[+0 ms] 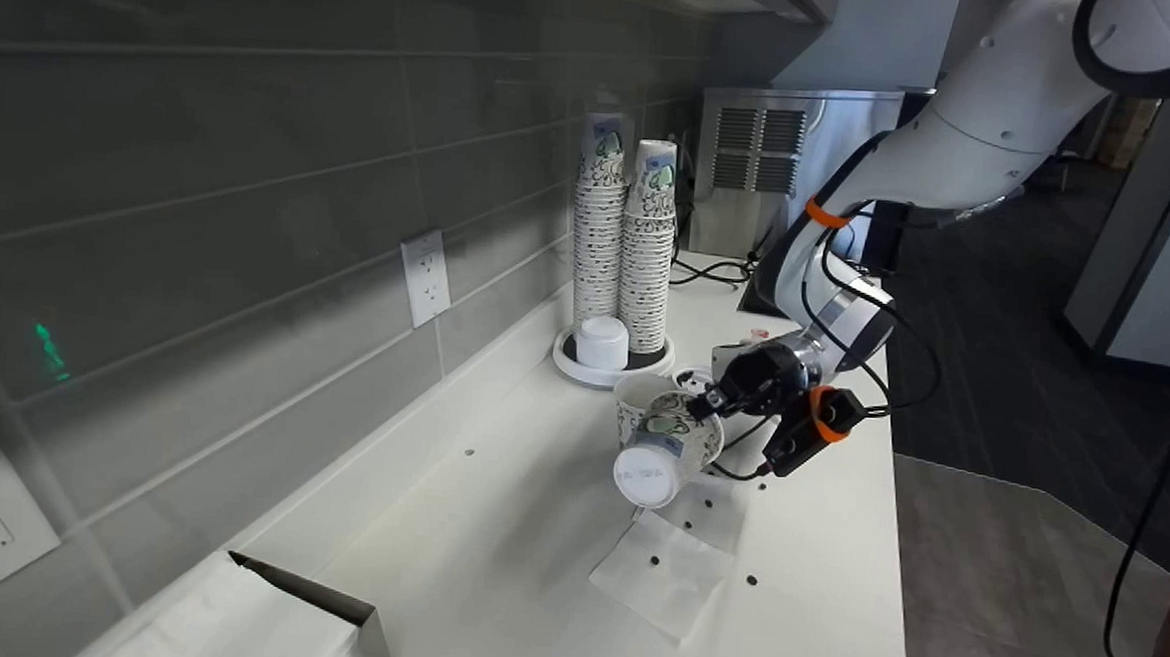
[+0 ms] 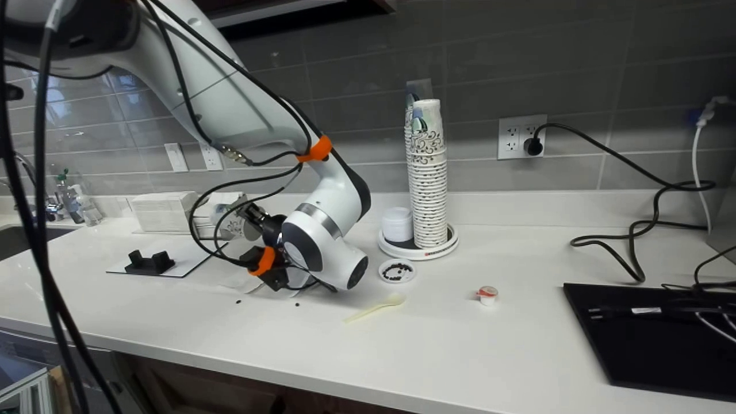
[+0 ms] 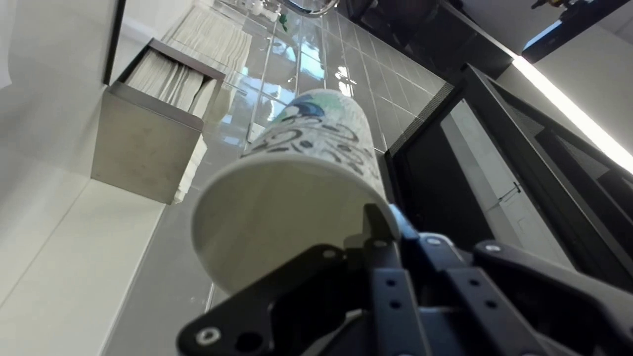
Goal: Pour the contents from the right cup onto the paper towel
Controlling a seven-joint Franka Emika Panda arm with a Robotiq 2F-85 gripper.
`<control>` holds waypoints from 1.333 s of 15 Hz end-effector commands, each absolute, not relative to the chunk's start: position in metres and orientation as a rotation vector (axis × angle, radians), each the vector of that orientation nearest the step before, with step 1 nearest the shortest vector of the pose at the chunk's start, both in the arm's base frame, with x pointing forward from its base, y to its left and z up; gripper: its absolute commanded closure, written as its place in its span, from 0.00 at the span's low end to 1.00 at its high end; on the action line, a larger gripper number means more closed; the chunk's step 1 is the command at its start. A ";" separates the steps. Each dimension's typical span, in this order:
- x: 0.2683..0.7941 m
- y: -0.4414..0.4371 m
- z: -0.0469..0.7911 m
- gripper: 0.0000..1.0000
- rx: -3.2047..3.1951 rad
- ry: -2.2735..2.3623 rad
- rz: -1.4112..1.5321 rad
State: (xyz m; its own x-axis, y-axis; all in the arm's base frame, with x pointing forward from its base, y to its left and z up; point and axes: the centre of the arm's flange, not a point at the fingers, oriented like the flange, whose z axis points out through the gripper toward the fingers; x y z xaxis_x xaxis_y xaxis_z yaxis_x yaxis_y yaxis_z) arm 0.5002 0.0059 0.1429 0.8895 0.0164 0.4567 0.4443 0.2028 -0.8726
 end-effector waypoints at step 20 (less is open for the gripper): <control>0.396 0.001 0.359 0.99 -2.453 -0.373 -0.416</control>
State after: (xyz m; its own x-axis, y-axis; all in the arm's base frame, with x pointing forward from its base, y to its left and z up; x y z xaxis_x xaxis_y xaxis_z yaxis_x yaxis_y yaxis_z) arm 0.4189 0.0009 0.3239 0.8978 0.1547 0.4123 0.4013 -0.6729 -0.6213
